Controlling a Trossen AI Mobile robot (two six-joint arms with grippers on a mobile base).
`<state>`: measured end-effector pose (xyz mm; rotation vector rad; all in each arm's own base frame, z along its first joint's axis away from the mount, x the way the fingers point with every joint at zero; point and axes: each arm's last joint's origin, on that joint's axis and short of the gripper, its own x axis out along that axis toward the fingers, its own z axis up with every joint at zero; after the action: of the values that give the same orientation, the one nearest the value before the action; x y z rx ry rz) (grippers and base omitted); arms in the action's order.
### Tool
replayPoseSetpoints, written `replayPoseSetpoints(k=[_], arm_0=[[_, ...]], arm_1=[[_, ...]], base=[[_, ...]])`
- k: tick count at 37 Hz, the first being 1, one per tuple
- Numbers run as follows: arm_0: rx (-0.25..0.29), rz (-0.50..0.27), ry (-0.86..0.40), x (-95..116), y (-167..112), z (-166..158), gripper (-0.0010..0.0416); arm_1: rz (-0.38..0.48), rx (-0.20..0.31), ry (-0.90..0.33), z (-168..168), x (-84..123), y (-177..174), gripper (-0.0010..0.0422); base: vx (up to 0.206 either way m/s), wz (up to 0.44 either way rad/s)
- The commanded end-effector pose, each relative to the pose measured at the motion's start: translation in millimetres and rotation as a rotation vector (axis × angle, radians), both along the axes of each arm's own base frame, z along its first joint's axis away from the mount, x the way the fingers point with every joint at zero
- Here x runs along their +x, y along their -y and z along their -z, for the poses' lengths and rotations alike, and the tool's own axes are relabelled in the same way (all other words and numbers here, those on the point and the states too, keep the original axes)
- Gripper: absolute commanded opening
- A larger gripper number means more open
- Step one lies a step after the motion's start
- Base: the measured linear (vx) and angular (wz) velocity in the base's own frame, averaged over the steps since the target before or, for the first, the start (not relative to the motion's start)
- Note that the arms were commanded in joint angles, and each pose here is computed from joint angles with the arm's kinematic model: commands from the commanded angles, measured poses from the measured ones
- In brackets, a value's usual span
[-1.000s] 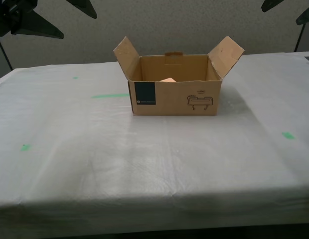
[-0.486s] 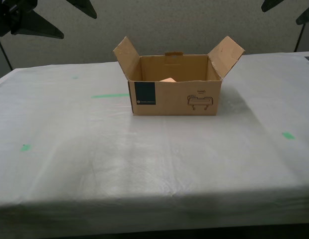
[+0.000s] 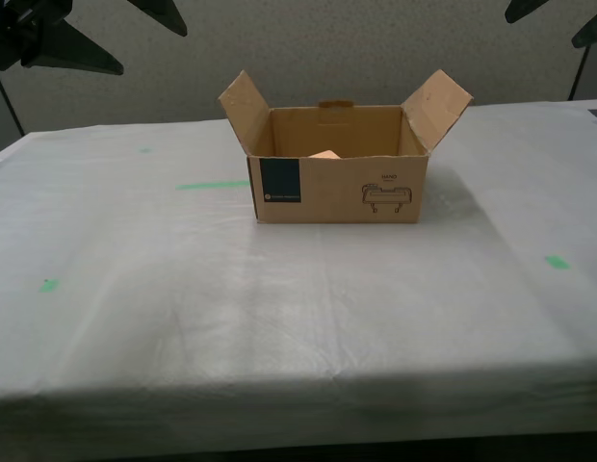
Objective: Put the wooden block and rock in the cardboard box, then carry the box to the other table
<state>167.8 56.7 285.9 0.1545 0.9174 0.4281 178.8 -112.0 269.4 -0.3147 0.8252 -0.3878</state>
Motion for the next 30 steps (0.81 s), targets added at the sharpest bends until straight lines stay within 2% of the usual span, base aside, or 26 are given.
replayPoseSetpoints(k=[1, 30], arm_0=[[0.001, 0.004, 0.001, 0.0, 0.0, -0.3, 0.0394], [0.001, 0.004, 0.001, 0.0, 0.0, -0.3, 0.0394]], arm_1=[[-0.004, -0.002, 0.001, -0.5, 0.2, 0.0, 0.0375], [-0.004, -0.002, 0.001, -0.5, 0.2, 0.0, 0.0375]], base=[[0.000, 0.000], [0.000, 0.000]])
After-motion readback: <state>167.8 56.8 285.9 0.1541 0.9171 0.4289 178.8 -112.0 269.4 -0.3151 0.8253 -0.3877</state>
